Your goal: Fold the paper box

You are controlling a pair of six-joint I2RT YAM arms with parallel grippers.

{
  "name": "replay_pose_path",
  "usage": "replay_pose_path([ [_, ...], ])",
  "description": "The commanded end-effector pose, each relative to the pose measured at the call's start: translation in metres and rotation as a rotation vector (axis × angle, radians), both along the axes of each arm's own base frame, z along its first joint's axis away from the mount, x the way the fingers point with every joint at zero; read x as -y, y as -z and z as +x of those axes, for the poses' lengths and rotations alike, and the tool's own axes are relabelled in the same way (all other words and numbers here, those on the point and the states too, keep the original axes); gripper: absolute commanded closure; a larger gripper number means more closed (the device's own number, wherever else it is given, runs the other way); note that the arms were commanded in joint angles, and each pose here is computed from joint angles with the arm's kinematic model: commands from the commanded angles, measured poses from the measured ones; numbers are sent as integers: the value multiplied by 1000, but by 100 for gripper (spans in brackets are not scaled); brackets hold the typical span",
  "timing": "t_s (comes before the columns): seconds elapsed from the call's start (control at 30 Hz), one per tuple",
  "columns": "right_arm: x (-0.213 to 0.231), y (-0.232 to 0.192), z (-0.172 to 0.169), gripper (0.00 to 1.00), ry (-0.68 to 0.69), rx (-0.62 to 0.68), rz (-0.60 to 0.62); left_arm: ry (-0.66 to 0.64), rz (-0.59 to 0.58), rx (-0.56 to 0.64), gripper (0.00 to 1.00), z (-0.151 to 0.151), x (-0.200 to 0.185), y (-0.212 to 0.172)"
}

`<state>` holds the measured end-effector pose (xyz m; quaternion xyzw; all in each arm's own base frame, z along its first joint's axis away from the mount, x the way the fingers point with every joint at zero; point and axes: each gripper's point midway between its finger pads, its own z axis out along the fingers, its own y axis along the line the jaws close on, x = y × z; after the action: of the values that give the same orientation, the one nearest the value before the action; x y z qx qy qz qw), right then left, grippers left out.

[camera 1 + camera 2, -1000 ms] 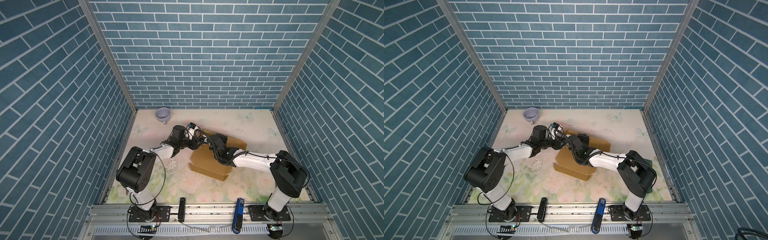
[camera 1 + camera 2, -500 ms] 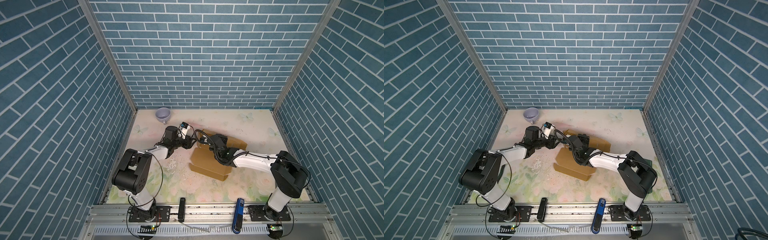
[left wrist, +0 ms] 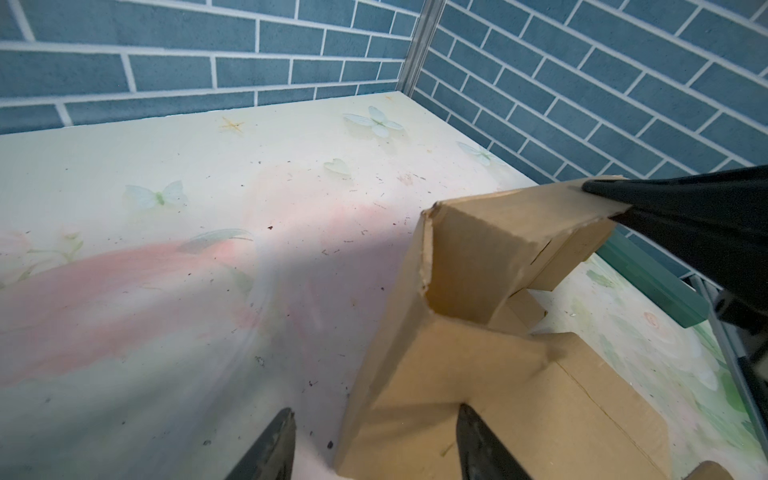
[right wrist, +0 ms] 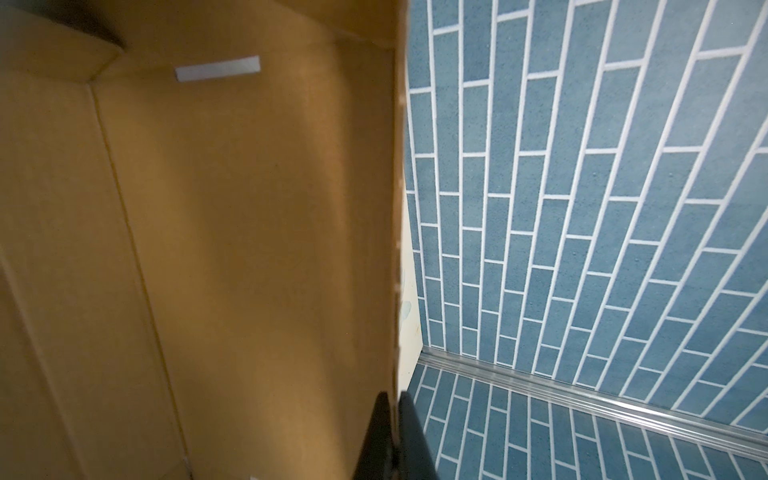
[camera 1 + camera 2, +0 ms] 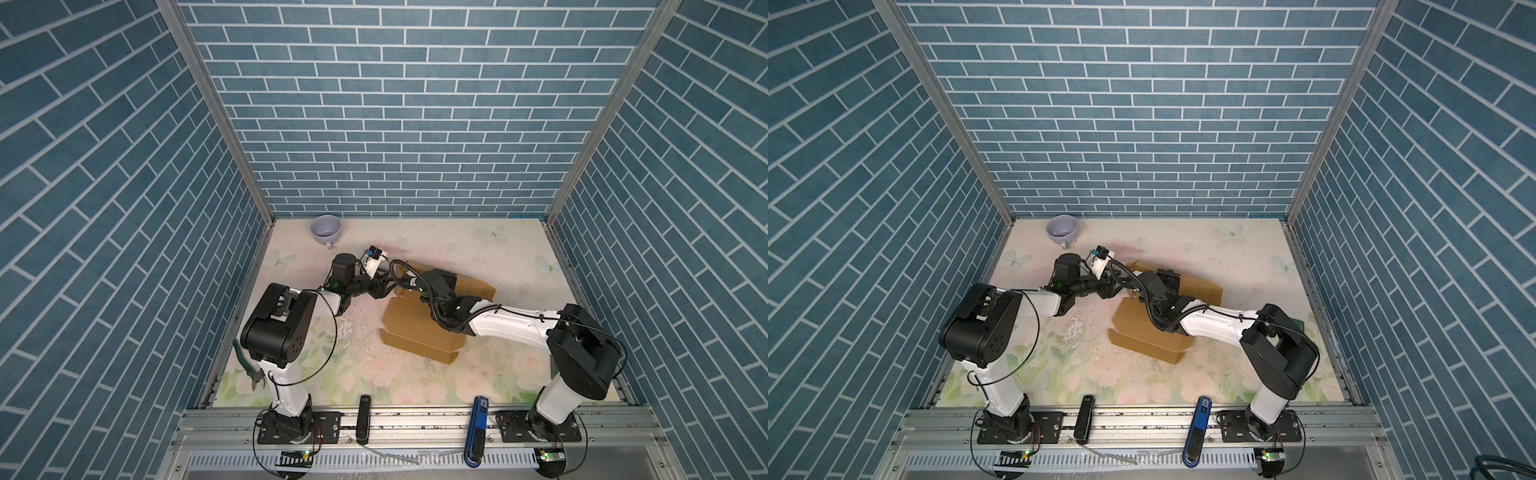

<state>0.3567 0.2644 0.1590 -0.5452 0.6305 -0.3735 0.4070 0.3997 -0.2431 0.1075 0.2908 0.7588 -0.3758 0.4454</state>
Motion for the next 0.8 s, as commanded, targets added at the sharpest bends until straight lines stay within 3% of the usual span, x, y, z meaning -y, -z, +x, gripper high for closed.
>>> replay_pose_path([
  [0.0,-1,5,-7,100,-15,-37,11,50,-4,9,38,0,14,-1],
  [0.5,-2,5,-7,100,-15,-35,19,60,73,-57,43,-2,35,13],
  [0.77,-3,5,-9,100,-14,-41,38,82,44,-48,44,-13,39,5],
])
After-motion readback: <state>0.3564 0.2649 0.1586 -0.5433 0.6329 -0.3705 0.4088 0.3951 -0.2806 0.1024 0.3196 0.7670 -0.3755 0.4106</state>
